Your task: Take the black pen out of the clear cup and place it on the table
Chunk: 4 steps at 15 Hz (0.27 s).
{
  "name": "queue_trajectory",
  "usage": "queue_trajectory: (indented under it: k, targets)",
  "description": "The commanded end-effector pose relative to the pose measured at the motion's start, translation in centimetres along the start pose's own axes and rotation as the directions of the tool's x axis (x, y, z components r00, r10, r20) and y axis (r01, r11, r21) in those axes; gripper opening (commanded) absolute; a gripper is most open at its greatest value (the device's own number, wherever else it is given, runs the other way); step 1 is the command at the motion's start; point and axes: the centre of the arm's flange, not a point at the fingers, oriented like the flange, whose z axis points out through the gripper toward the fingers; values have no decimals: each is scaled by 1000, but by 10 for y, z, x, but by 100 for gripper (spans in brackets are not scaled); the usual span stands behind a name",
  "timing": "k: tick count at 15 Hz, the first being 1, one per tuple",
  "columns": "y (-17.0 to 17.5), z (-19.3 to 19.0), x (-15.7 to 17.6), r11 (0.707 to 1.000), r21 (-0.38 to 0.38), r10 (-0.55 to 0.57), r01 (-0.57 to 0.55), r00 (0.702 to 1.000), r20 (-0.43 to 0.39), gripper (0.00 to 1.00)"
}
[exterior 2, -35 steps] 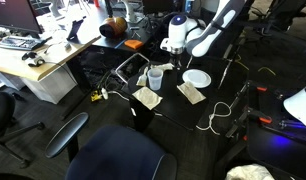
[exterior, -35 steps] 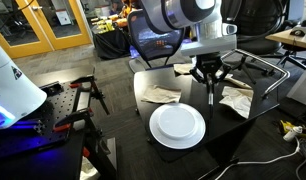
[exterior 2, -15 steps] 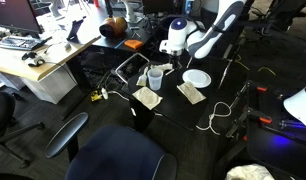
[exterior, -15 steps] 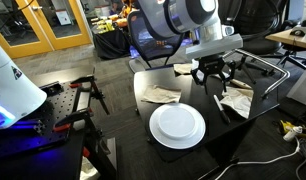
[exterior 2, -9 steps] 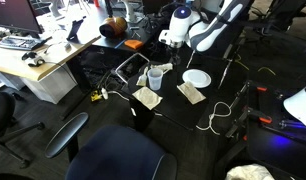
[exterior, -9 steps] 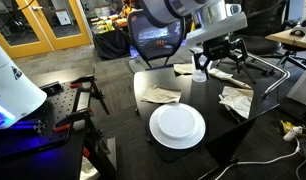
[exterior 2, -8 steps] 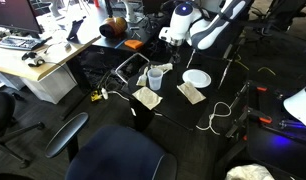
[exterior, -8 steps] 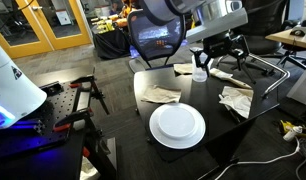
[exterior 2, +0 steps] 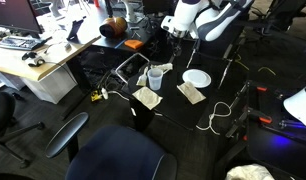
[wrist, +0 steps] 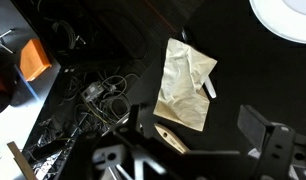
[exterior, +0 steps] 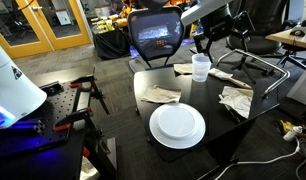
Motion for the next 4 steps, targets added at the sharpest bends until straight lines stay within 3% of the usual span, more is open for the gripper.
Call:
queue_trajectory:
  k: [1, 4]
  targets:
    - [-1, 1, 0, 1000, 2, 0, 0, 1000, 1, 100]
    - [-2, 4, -1, 1000, 5, -2, 2, 1000, 4, 100]
